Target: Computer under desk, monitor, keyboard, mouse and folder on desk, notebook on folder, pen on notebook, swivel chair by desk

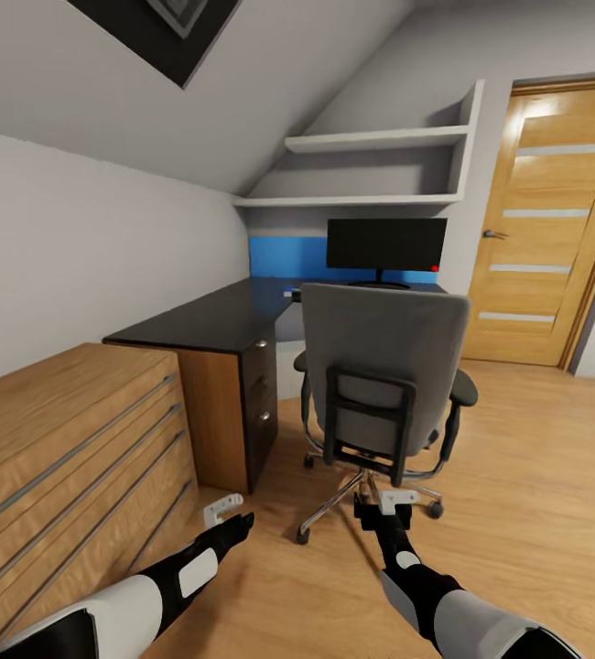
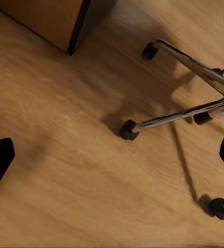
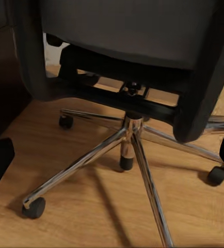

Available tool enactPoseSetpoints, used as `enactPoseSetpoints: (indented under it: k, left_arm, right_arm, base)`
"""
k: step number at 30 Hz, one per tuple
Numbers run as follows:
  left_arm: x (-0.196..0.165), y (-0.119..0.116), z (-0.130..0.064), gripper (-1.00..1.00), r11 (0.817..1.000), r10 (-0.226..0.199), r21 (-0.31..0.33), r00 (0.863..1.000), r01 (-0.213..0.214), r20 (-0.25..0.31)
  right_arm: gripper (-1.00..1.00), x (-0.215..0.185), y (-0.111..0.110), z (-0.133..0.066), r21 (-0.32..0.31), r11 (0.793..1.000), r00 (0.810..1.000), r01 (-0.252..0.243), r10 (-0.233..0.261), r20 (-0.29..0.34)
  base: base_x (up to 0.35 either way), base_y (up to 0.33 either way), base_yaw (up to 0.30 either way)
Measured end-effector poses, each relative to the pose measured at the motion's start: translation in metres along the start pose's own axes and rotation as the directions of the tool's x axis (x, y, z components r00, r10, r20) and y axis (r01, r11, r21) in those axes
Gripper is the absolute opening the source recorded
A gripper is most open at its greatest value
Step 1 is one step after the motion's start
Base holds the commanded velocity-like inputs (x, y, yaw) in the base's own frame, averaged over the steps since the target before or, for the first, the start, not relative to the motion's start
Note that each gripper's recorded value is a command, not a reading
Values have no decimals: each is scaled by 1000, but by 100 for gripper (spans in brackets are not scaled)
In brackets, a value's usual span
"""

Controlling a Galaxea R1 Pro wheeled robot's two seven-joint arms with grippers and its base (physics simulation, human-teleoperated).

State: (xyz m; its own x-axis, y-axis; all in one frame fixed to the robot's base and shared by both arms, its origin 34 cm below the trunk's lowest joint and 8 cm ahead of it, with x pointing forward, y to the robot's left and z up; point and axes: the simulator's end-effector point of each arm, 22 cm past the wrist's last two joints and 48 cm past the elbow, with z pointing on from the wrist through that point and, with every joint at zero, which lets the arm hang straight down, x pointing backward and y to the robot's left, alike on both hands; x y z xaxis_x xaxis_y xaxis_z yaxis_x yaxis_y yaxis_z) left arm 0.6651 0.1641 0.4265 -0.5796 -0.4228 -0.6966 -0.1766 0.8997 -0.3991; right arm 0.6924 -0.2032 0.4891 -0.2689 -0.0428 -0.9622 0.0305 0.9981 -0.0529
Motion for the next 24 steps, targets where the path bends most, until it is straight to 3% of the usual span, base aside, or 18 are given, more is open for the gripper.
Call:
enactPoseSetpoints:
  k: [8, 19, 24]
  left_arm:
    - [3, -13, -2, 100, 1000, 7, 17, 1000, -7, -3]
    - [0, -22, -4, 100, 995, 97, 32, 995, -97, 15]
    - [-8, -25, -5, 100, 993, 108, 36, 993, -110, 48]
  right_arm:
    - [100, -3, -1, -1, 1, 1000, 1000, -1, 1, 5]
    - [100, -6, -2, -2, 4, 1000, 1000, -1, 1, 9]
    - [100, -8, -2, -2, 5, 1000, 1000, -1, 1, 13]
  base:
    - [0, 0, -235]
    - [0, 0, -236]
    - [0, 0, -236]
